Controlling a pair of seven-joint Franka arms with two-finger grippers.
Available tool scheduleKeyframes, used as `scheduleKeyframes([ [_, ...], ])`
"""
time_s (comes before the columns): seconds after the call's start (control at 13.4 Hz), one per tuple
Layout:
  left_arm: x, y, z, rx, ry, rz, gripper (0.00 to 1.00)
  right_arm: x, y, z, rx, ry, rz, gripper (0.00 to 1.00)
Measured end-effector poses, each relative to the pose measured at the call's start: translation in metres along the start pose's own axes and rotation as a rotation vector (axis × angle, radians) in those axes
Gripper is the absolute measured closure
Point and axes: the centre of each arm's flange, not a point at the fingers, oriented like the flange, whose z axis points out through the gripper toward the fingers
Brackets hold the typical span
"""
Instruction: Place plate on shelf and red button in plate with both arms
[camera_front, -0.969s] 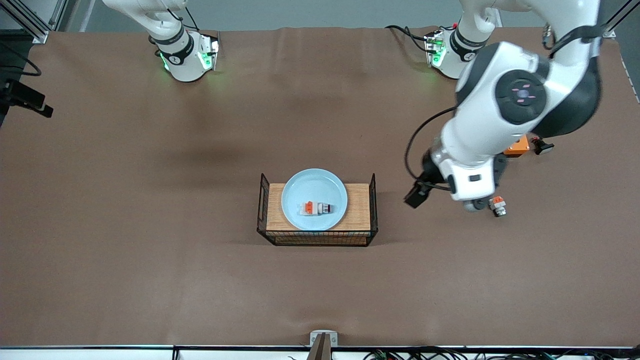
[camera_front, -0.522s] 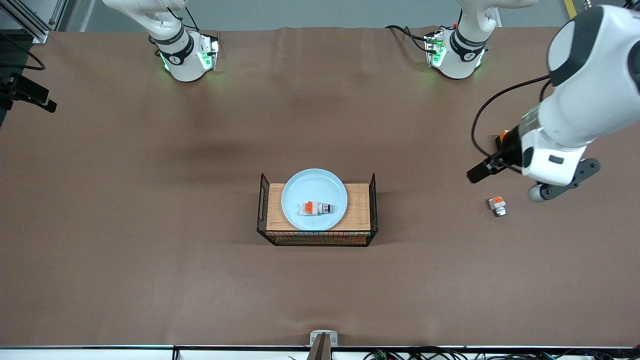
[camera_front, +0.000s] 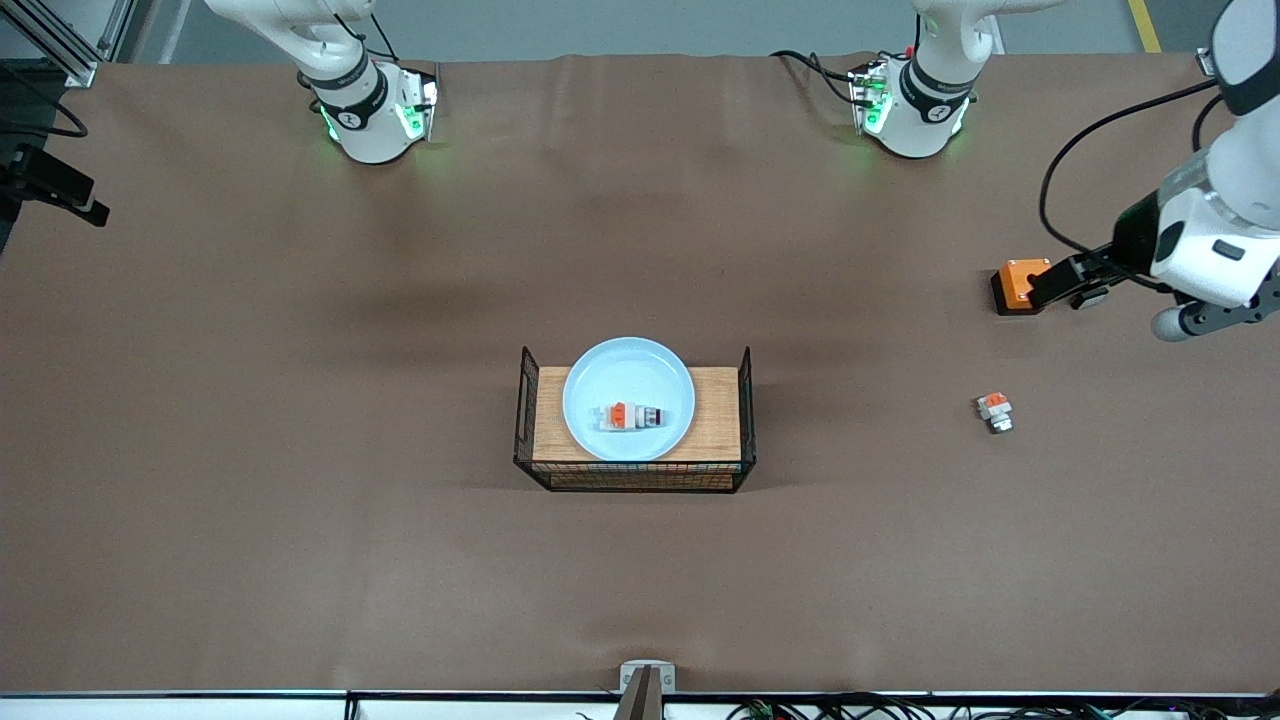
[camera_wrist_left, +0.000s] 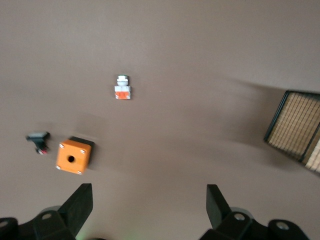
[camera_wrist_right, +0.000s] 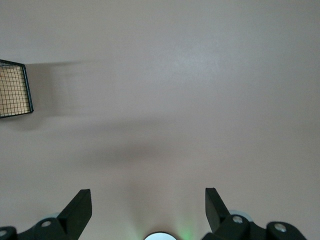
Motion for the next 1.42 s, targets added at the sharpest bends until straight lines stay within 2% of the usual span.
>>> scheduleKeyframes([
  [0.67, -0.004, -0.060, -0.014, -0.012, 0.028, 0.068, 0.00, 0.002, 0.004, -0.001, -0.016, 0.020, 0.006, 0.00],
  [1.42, -0.002, -0.063, -0.028, -0.028, 0.070, 0.098, 0.00, 0.003, 0.004, -0.001, -0.015, 0.022, 0.006, 0.00],
])
